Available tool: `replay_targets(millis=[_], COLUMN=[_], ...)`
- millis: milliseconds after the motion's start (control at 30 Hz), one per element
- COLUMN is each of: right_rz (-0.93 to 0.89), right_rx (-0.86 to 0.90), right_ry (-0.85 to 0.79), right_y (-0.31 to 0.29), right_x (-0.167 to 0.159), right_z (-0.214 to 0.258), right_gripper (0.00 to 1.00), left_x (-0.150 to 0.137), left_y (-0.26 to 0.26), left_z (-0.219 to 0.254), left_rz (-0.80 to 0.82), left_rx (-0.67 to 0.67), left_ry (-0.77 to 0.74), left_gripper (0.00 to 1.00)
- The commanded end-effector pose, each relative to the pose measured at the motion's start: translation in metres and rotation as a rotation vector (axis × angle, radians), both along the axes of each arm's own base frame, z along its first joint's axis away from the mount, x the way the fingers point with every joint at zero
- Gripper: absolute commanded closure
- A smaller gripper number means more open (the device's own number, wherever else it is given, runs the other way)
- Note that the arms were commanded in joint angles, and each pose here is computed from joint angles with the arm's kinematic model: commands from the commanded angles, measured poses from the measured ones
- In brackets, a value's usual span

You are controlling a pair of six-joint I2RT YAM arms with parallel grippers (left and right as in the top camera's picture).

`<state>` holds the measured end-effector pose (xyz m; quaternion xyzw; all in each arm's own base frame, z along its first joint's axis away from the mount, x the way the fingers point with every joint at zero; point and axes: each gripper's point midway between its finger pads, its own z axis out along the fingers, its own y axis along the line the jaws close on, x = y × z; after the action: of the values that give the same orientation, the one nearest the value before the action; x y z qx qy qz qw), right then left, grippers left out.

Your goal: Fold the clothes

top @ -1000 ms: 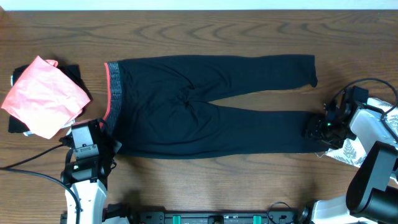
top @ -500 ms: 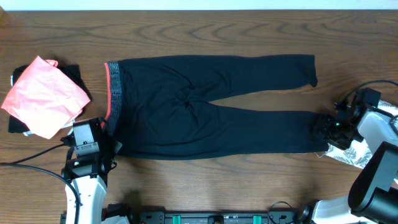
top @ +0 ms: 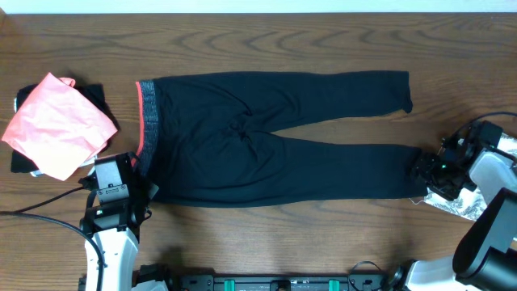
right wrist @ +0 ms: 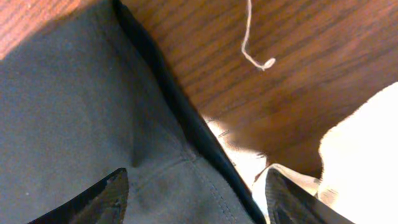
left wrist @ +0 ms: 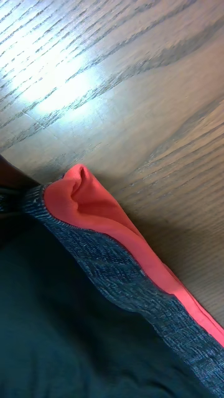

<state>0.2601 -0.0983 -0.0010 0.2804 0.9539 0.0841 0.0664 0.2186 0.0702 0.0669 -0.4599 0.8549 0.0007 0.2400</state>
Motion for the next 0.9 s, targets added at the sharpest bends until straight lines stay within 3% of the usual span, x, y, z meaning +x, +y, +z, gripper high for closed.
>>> replay_targets(millis=[0, 67, 300, 467, 567, 667, 700, 733, 767, 867], right_rz=[-0.009, -0.009, -0.006, -0.006, -0.006, -0.007, -0.007, -0.007, -0.007, -0.007], right_rx=[0.039, 0.04, 0.086, 0.102, 0.108, 0.109, 0.109, 0.107, 0.108, 0.108], right_ry=[0.072, 0.073, 0.058, 0.072, 0.084, 0.087, 0.088, 0.09, 0.091, 0.092], right_y=[0.011, 0.012, 0.02, 0.024, 0.025, 0.025, 0.025, 0.025, 0.025, 0.025], right_x=[-0.024, -0.025, -0.023, -0.027, -0.03, -0.031, -0.031, -0.031, -0.032, -0.032], right_z=[-0.022, -0.023, -0.022, -0.022, -0.022, -0.022, -0.022, -0.022, -0.022, -0.022], right_gripper=[0.31, 0.33, 0.68, 0.67, 0.55, 0.57, 0.64, 0.76, 0.95, 0.99], left_x=[-0.002, -0.002, -0.002, -0.002, -0.002, -0.002, -0.002, -0.002, -0.002, -0.002], left_y=[0.004, 0.004, 0.004, 0.004, 0.004, 0.004, 0.004, 0.004, 0.004, 0.004], left_z=[-0.002, -0.001, -0.001, -0.001, -0.001, -0.001, -0.001, -0.001, -0.001, -0.001], left_rz=[-0.001, -0.002, -0.001, -0.002, -0.001, -0.001, -0.001, -0.001, -0.001, -0.002], left_rx=[0.024, 0.024, 0.024, 0.024, 0.024, 0.024, 0.024, 0.024, 0.024, 0.024], left_ry=[0.014, 0.014, 0.014, 0.014, 0.014, 0.014, 0.014, 0.014, 0.014, 0.014], left_gripper=[0.94, 0.94, 0.94, 0.94, 0.94, 0.94, 0.94, 0.94, 0.94, 0.94])
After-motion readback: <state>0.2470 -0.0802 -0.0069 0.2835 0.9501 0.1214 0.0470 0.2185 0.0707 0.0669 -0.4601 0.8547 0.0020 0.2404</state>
